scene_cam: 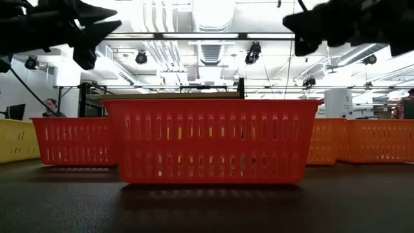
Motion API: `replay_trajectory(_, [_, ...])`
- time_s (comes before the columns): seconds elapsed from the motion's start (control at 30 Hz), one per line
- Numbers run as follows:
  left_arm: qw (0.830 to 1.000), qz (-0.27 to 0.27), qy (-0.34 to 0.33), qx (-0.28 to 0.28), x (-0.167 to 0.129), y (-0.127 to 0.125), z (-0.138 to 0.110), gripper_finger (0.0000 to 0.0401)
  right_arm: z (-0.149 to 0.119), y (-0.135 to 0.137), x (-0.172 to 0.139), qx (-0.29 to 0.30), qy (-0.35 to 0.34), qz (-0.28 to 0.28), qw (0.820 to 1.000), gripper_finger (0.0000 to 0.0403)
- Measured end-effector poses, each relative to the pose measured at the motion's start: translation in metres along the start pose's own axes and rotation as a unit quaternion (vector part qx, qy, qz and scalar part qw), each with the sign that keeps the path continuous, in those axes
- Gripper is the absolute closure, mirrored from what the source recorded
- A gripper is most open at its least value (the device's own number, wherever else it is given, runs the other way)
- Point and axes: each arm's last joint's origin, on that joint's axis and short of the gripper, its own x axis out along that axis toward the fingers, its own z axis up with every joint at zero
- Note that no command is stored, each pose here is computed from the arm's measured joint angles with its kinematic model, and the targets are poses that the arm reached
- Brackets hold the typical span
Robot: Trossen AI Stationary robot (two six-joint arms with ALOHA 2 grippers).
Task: Stack baskets on shelf by color
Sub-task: Put the middle yellow bin on the shelf
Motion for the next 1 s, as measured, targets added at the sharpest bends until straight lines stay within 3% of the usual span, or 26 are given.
replay_trajectory(0.23, [1.000, 0.006, 0.029, -0.001, 0.008, -0.002, -0.008, 0.0307, 0.014, 0.023, 0.038, -0.016, 0.046, 0.054, 0.997, 0.0394])
replay_trajectory(0.4, [0.999, 0.010, 0.043, 0.005, 0.015, -0.004, -0.011, 0.0307, 0.025, 0.026, 0.067, 0.006, 0.107, 0.065, 0.992, 0.0394])
replay_trajectory(0.77, [0.998, 0.014, 0.059, 0.014, 0.018, -0.004, -0.016, 0.0307, 0.046, 0.027, 0.114, 0.005, 0.239, 0.080, 0.968, 0.0394])
replay_trajectory(1.0, [0.998, 0.016, 0.059, 0.026, 0.018, -0.004, -0.017, 0.0307, 0.052, 0.026, 0.134, 0.005, 0.337, 0.046, 0.940, 0.0394])
